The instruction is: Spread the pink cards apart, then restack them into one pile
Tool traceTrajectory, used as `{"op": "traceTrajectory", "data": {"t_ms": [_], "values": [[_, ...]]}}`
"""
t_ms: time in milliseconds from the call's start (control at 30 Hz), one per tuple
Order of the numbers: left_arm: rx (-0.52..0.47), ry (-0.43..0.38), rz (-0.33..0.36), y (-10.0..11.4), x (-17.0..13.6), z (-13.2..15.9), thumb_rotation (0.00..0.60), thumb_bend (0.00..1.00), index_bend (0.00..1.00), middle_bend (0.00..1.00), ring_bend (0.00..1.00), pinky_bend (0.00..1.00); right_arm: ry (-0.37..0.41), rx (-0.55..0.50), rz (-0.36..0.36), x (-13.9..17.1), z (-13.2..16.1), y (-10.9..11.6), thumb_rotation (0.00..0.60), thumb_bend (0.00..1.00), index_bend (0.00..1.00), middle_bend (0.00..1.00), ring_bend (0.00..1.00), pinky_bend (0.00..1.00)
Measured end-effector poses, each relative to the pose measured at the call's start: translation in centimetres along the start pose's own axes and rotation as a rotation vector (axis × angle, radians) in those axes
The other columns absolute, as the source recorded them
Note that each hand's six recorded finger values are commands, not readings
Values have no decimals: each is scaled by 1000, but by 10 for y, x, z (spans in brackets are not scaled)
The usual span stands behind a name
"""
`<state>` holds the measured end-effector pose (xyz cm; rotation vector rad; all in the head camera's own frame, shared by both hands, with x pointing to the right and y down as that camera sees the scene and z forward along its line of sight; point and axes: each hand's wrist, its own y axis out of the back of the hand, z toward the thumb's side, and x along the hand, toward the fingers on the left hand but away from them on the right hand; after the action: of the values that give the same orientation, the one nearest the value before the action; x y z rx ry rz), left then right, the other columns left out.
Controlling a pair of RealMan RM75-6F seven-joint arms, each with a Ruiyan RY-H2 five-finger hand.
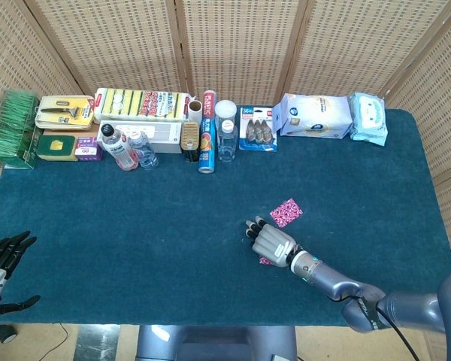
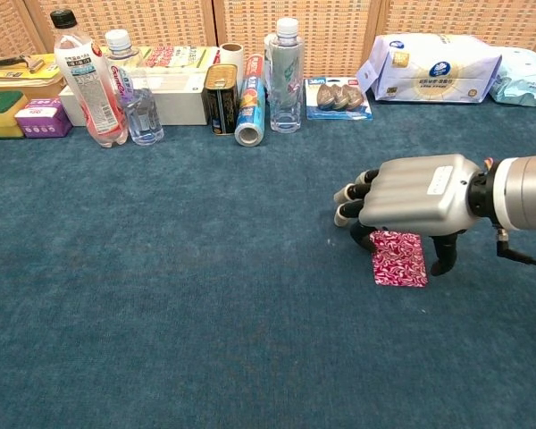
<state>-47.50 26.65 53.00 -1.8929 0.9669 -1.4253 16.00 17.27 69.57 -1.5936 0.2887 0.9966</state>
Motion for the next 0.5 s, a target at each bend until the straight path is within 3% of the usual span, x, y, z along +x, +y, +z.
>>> {"op": "traceTrajectory", "data": {"t_ms": [233, 500], "values": [[1, -1, -1, 0, 0, 0, 600, 47, 0, 0, 0, 20, -3, -9, -17, 2, 1, 5, 600, 120, 354, 139, 61, 124], [0, 0, 0, 0, 0, 0, 600, 47, 0, 0, 0, 20, -53, -44, -97, 5, -17, 32, 600, 120, 340, 138, 64, 124]]}}
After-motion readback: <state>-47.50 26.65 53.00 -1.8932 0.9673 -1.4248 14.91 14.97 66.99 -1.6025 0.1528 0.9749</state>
